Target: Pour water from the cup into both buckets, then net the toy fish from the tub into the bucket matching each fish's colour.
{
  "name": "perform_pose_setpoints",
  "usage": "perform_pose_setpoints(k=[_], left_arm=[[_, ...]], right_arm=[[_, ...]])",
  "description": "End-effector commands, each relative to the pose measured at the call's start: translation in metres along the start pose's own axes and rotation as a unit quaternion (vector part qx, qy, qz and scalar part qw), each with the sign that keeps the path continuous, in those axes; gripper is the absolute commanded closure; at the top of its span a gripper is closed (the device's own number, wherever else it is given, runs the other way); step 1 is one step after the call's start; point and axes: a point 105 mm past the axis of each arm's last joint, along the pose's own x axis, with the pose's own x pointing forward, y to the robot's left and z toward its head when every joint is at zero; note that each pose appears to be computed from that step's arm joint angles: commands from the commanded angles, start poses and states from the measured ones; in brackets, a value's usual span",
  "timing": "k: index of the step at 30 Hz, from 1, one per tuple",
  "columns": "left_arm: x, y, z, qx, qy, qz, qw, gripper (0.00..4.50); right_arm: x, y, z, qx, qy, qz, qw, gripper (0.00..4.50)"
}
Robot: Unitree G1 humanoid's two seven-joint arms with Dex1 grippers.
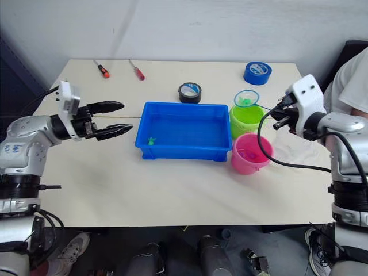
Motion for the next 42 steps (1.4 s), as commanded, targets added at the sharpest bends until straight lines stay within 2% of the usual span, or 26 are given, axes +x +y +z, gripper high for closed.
perform_pose_setpoints(k=[1, 6, 8, 11, 17, 25, 31, 34, 40, 42], left_arm=[[0.005, 0.004, 0.008, 0.02, -0.008, -0.009, 1.0, 0.03], [0.011, 0.007, 0.008, 0.023, -0.012, -0.019, 0.999, 0.03], [0.013, 0.007, 0.008, 0.022, -0.013, -0.023, 0.999, 0.03], [0.019, 0.006, 0.008, 0.023, -0.015, -0.031, 0.999, 0.03], [0.023, 0.007, 0.008, 0.023, -0.016, -0.041, 0.999, 0.03], [0.026, 0.007, 0.008, 0.023, -0.018, -0.047, 0.998, 0.03], [0.025, 0.007, 0.007, 0.023, -0.017, -0.046, 0.999, 0.03], [0.026, 0.006, 0.006, 0.022, -0.018, -0.046, 0.999, 0.03], [0.026, 0.006, 0.005, 0.021, -0.019, -0.046, 0.999, 0.03], [0.026, 0.005, 0.005, 0.02, -0.019, -0.045, 0.999, 0.03]], right_arm=[[-0.011, -0.009, 0.012, -0.069, -0.017, -0.043, 0.997, 4.5], [-0.007, -0.006, 0.015, -0.166, -0.012, -0.071, 0.983, 4.5], [-0.007, -0.001, 0.013, -0.239, 0.003, -0.077, 0.968, 4.5], [-0.009, 0.014, 0.009, -0.376, 0.013, -0.071, 0.924, 4.5], [-0.013, 0.017, 0.007, -0.48, 0.021, -0.087, 0.873, 4.5], [-0.012, 0.009, 0.009, -0.576, 0.036, -0.119, 0.808, 4.5], [-0.007, 0.013, 0.006, -0.623, 0.042, -0.107, 0.774, 4.5], [-0.003, 0.014, 0.009, -0.657, 0.045, -0.109, 0.744, 4.5], [-0.002, 0.01, 0.011, -0.691, 0.047, -0.116, 0.712, 4.5], [-0.002, 0.009, 0.009, -0.686, 0.048, -0.116, 0.717, 4.5]])
